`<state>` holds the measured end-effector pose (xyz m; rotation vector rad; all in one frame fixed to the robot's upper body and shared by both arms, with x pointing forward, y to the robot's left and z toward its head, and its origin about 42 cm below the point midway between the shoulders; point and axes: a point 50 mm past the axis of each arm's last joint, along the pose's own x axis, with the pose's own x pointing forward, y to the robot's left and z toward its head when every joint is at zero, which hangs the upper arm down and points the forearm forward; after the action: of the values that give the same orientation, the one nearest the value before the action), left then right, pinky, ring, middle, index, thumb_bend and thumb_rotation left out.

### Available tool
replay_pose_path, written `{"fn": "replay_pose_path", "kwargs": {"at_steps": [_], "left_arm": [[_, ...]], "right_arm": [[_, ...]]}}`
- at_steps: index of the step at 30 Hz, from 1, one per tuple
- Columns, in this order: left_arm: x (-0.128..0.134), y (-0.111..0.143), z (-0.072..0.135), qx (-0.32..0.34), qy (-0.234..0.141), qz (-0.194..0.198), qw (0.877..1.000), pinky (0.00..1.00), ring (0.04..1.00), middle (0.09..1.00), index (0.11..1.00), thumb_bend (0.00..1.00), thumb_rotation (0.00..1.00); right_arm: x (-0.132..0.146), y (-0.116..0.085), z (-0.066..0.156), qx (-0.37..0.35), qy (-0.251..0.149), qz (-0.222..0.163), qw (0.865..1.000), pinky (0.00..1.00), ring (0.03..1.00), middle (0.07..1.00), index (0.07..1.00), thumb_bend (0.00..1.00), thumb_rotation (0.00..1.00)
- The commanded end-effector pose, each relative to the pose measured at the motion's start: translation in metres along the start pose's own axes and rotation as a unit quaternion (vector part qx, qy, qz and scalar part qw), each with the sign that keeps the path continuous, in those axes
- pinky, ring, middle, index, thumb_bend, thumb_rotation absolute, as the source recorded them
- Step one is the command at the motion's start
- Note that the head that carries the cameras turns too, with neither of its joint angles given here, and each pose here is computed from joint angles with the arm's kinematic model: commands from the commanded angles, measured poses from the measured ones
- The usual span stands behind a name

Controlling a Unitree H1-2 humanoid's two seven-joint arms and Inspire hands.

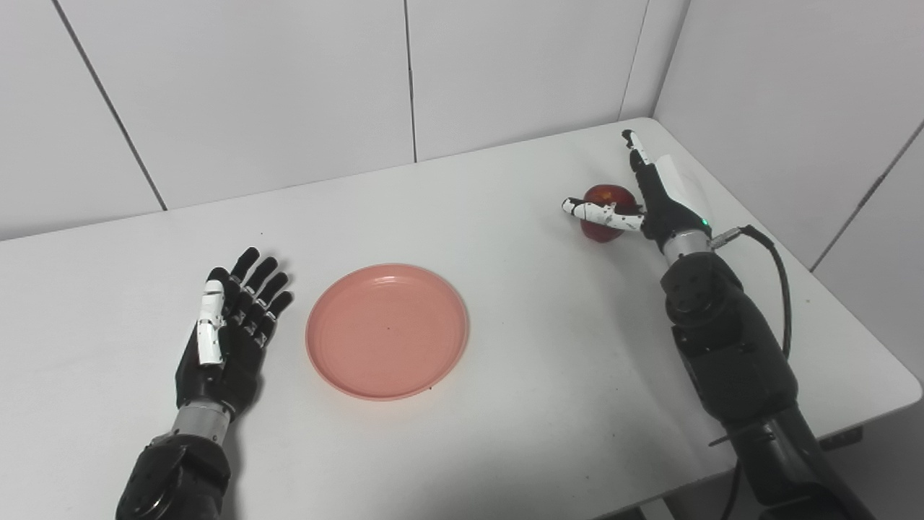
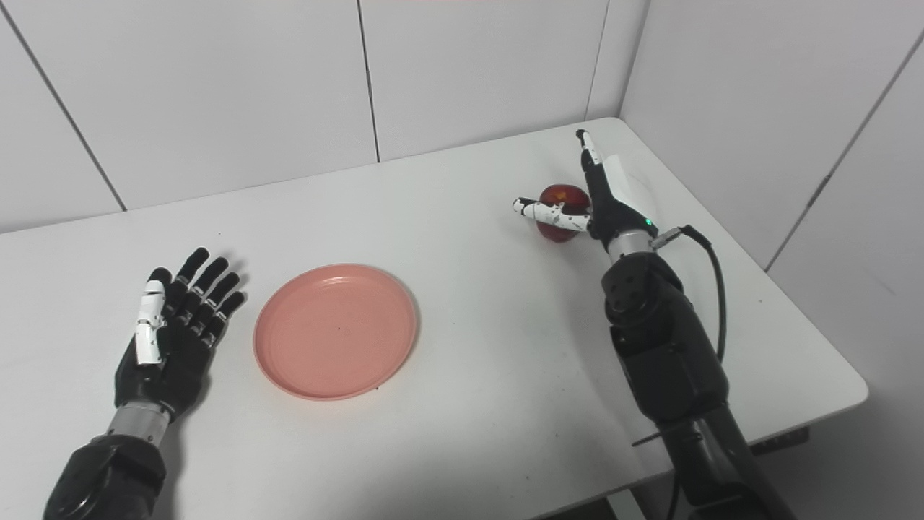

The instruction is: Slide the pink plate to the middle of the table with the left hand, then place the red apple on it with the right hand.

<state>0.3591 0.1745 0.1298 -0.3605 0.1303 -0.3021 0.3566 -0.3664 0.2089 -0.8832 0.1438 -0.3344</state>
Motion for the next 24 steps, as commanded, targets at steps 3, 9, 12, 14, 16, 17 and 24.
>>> {"fn": "replay_pose_path", "kwargs": {"at_steps": [3,9,12,14,16,17,24], "left_arm": [[-0.003,0.003,-0.008,-0.002,0.024,0.013,1.0,0.92,0.915,0.917,0.9,0.38,1.0],[-0.004,0.003,-0.008,-0.003,0.027,0.013,1.0,0.92,0.915,0.918,0.901,0.38,1.0],[-0.004,0.003,-0.008,-0.003,0.028,0.012,1.0,0.93,0.915,0.918,0.902,0.38,1.0],[-0.004,0.003,-0.008,-0.003,0.029,0.013,1.0,0.93,0.915,0.917,0.902,0.38,1.0],[-0.005,0.003,-0.008,-0.003,0.029,0.013,0.999,0.93,0.914,0.915,0.899,0.38,1.0],[-0.005,0.003,-0.008,-0.003,0.029,0.012,1.0,0.93,0.914,0.916,0.9,0.38,1.0],[-0.005,0.002,-0.008,-0.005,0.028,0.009,1.0,0.94,0.922,0.922,0.905,0.37,1.0]], "right_arm": [[0.013,-0.02,0.015,-0.008,-0.02,-0.032,0.999,0.81,0.925,0.965,0.986,1.0,0.52],[0.017,-0.018,0.011,-0.015,-0.018,-0.036,0.999,0.8,0.917,0.959,0.981,1.0,0.47],[0.019,-0.018,0.009,-0.015,-0.015,-0.035,0.999,0.81,0.92,0.962,0.984,1.0,0.46],[0.02,-0.017,0.008,-0.014,-0.013,-0.033,0.999,0.81,0.921,0.963,0.986,1.0,0.46],[0.02,-0.017,0.008,-0.017,-0.012,-0.032,0.999,0.8,0.917,0.96,0.987,1.0,0.46],[0.021,-0.017,0.008,-0.019,-0.012,-0.032,0.999,0.79,0.913,0.958,0.986,1.0,0.45],[0.024,-0.015,0.006,-0.018,-0.013,-0.031,0.999,0.79,0.907,0.951,0.978,1.0,0.44]]}}
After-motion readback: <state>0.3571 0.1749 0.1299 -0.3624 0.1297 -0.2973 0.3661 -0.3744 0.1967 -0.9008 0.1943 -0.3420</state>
